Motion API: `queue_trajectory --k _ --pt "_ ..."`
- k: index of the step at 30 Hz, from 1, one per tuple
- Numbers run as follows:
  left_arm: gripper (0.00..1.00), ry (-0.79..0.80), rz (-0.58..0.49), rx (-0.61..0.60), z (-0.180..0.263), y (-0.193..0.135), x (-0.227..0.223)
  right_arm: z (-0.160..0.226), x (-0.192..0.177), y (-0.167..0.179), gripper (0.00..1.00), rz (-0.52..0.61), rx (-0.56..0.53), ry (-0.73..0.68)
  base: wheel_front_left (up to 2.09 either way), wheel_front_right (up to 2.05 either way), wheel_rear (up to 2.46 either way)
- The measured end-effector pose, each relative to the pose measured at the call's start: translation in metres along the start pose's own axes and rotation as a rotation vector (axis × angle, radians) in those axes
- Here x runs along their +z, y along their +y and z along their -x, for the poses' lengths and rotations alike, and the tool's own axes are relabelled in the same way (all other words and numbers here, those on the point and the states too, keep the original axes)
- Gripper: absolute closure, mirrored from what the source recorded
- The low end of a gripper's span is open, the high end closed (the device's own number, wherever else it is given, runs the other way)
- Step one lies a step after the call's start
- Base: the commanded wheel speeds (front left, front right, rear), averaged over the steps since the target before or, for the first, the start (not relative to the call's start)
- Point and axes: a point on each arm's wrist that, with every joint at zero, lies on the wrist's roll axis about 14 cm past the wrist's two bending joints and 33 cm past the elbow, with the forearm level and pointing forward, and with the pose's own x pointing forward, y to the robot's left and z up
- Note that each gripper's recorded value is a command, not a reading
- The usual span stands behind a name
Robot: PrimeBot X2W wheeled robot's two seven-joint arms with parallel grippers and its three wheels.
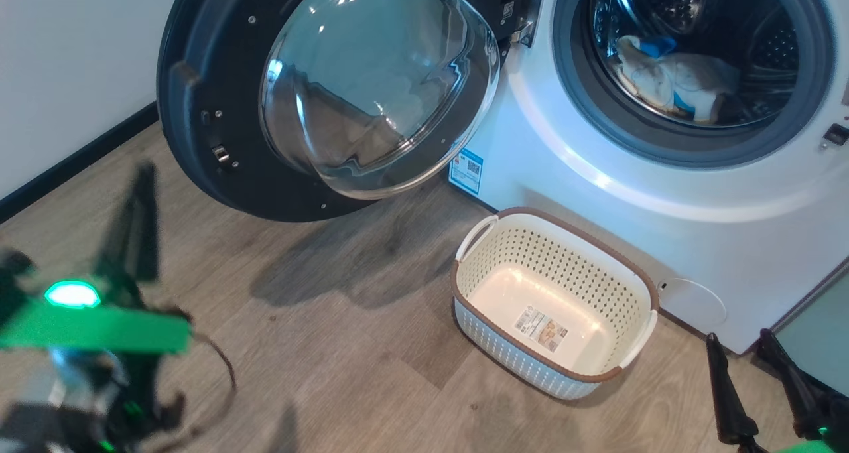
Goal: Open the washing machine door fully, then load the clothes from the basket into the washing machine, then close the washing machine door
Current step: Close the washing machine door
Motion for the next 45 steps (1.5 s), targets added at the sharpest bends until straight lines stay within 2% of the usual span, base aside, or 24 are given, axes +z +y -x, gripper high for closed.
queue_trajectory --k 6,11,15,22,30,37,45 --pt "1.00 -0.159 0.101 -0.112 -0.046 -0.011 0.058 -0.004 -0.003 0.001 0.00 0.006 0.008 0.016 0.00 0.00 0.00" --pt "1.00 -0.166 0.209 -0.129 -0.079 -0.005 0.076 -0.005 -0.005 0.000 0.00 0.004 0.008 0.024 0.00 0.00 0.00" --pt "1.00 -0.115 0.301 -0.080 -0.107 0.019 0.077 -0.004 -0.006 -0.002 0.00 0.007 0.002 0.031 0.00 0.00 0.00" --pt "1.00 0.013 0.496 0.030 -0.141 0.058 0.052 -0.003 -0.011 -0.010 0.00 0.027 -0.016 0.058 0.00 0.00 0.00" --pt "1.00 0.030 0.704 0.176 -0.161 0.099 0.029 0.000 -0.015 -0.017 0.00 0.038 -0.034 0.091 0.00 0.00 0.00" --pt "1.00 0.065 0.703 0.266 -0.169 0.118 0.005 -0.001 -0.017 -0.028 0.00 0.057 -0.039 0.112 0.00 0.00 0.00" --pt "1.00 0.123 0.693 0.264 -0.188 0.106 -0.025 -0.002 -0.028 -0.043 0.00 0.063 -0.056 0.154 0.00 0.00 0.00"
